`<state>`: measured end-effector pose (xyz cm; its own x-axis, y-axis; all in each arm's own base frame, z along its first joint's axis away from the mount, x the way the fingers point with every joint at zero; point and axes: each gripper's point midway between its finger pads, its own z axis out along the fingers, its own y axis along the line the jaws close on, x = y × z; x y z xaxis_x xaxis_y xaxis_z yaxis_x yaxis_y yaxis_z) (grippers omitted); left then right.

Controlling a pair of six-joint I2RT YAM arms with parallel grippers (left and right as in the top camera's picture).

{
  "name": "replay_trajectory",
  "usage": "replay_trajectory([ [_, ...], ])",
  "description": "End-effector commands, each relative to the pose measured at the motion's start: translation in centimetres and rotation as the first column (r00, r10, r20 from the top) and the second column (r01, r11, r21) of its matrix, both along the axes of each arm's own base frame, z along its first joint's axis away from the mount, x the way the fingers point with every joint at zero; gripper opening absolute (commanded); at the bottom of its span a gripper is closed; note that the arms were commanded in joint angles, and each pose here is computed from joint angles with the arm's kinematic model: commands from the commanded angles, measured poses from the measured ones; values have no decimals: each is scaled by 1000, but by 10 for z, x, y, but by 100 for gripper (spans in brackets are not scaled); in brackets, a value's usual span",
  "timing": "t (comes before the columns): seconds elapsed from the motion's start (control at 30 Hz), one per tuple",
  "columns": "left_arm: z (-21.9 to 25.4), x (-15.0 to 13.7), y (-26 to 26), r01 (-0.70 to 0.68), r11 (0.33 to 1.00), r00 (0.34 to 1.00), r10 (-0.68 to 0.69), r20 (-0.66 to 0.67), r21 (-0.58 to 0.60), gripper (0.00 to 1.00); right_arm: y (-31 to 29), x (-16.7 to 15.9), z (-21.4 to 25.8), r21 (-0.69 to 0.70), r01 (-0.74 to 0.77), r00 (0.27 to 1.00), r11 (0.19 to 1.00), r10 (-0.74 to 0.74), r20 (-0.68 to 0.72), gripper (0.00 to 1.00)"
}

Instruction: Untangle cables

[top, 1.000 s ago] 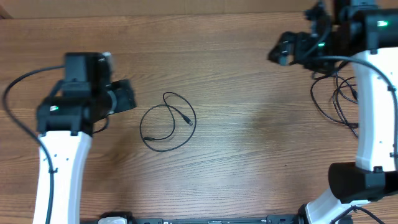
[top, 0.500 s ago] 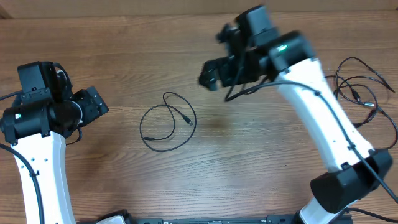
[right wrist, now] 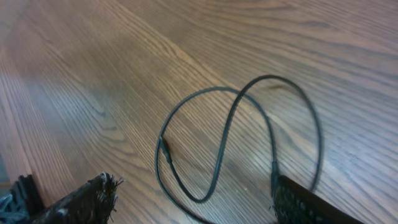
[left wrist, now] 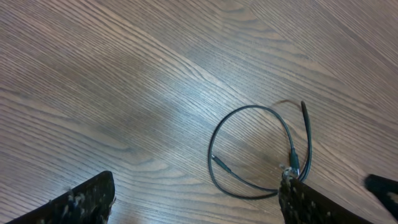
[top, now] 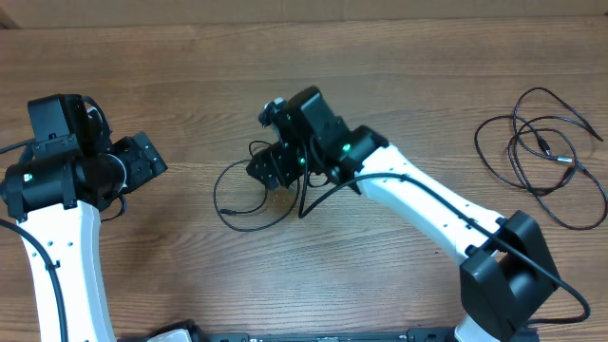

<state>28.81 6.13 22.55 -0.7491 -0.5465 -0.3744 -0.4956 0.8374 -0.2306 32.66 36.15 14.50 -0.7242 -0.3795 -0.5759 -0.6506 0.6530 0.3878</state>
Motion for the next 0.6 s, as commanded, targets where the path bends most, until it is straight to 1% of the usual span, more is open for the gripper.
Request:
replay_trajectory([
  [0.0,9,1,-2,1,1000,1000,0,30,-11,84,1,-5,-16,1,16,1000,1000,-16,6,79],
  [0.23,8,1,-2,1,1000,1000,0,29,-11,84,9,-6,-33,75,93,996,993,-92,-23,79],
  [0.27,8,1,-2,1,1000,1000,0,28,-11,84,12,-7,-38,85,101,995,991,-99,-33,77],
  [0.43,8,0,-2,1,1000,1000,-1,25,-12,84,18,-14,-57,59,95,994,994,-92,-62,77],
  [0.53,8,-1,-2,1,1000,1000,0,23,-12,84,20,-16,-69,42,91,993,995,-87,-74,72],
  [0.57,8,-1,-2,1,1000,1000,-1,23,-12,84,21,-17,-71,38,90,993,995,-87,-79,68],
])
